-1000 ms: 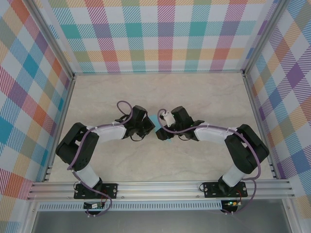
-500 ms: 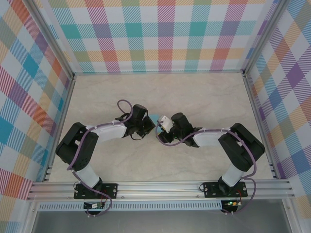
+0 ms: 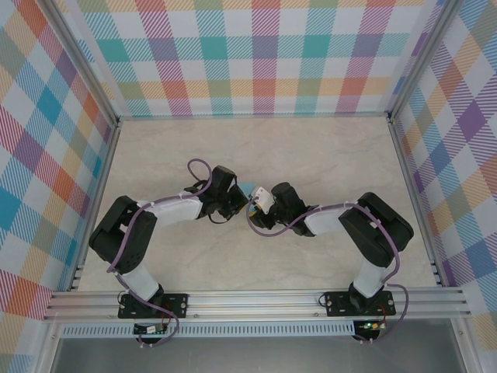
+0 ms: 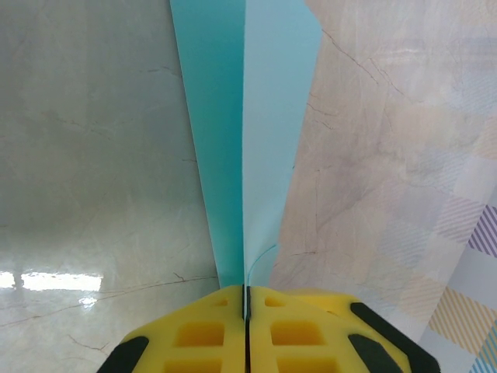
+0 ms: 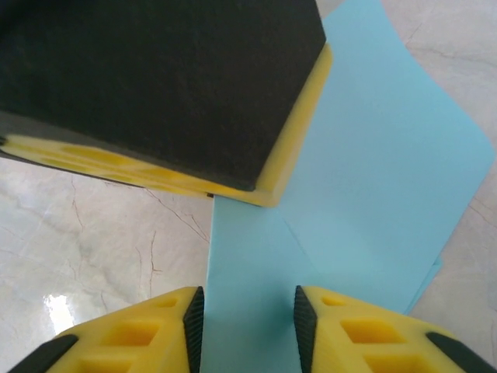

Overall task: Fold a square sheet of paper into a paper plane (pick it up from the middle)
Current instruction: Fold the wing for the fifth time at the center of the table.

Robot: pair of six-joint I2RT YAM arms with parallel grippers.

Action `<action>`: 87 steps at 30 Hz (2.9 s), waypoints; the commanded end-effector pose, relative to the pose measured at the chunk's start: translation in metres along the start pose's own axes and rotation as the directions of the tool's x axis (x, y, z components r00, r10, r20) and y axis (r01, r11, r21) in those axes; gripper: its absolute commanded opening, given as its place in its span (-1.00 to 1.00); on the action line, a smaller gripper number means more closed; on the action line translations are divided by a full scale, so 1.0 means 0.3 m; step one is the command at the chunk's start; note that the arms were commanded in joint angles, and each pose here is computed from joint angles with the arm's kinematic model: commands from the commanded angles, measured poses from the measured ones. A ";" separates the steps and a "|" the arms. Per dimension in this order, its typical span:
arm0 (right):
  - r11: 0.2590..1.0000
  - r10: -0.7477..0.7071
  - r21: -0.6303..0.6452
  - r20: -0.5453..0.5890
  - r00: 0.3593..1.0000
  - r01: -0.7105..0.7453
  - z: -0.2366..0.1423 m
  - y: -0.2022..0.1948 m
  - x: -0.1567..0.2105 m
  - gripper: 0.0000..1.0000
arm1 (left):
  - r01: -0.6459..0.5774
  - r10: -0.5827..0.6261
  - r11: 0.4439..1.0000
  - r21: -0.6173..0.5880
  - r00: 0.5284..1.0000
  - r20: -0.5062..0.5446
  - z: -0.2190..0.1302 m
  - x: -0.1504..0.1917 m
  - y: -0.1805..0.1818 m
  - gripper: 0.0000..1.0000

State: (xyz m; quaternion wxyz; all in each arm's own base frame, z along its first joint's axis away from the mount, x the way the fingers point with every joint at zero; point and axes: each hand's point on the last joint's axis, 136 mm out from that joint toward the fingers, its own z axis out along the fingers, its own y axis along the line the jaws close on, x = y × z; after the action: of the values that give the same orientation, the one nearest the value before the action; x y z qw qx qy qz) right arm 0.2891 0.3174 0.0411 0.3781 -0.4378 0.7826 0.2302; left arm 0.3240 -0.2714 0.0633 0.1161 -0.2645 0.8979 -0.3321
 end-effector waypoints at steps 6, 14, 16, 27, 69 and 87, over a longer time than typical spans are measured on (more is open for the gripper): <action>0.999 -0.024 -0.035 0.026 0.999 0.025 0.017 0.021 -0.034 -0.64 | 0.014 -0.013 0.999 0.049 1.000 -0.013 -0.041 -0.005 -0.058 -0.84; 0.995 0.021 -0.097 -0.018 1.000 -0.023 0.018 0.052 -0.033 -0.92 | 0.022 -0.024 0.998 0.050 0.999 0.039 -0.124 -0.064 -0.041 -0.43; 0.991 0.048 -0.124 -0.031 0.998 -0.052 0.012 0.066 -0.041 -0.96 | 0.023 -0.026 0.999 0.041 0.998 0.065 -0.156 -0.085 -0.026 -0.30; 0.912 0.293 -0.265 -0.119 0.949 -0.315 -0.018 0.126 -0.079 -1.00 | 0.023 -0.037 0.994 0.103 0.991 0.131 -0.224 -0.094 0.033 -0.08; 0.423 0.758 -0.271 -0.416 0.502 -0.864 0.080 0.052 -0.018 -1.00 | -0.092 0.086 0.975 0.201 0.996 0.039 0.000 0.001 0.041 -0.55; 0.631 0.579 -0.370 -0.360 0.731 -0.682 -0.010 0.077 -0.060 -0.51 | -0.105 0.100 0.980 0.167 0.994 0.037 0.028 -0.010 0.048 -0.58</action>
State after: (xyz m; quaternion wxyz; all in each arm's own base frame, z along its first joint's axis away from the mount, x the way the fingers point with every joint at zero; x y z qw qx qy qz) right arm 0.2747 0.3376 0.0404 0.0388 -0.1792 0.8550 0.4852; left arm 0.3199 -0.2601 0.0453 0.1621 -0.2255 0.8746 -0.3974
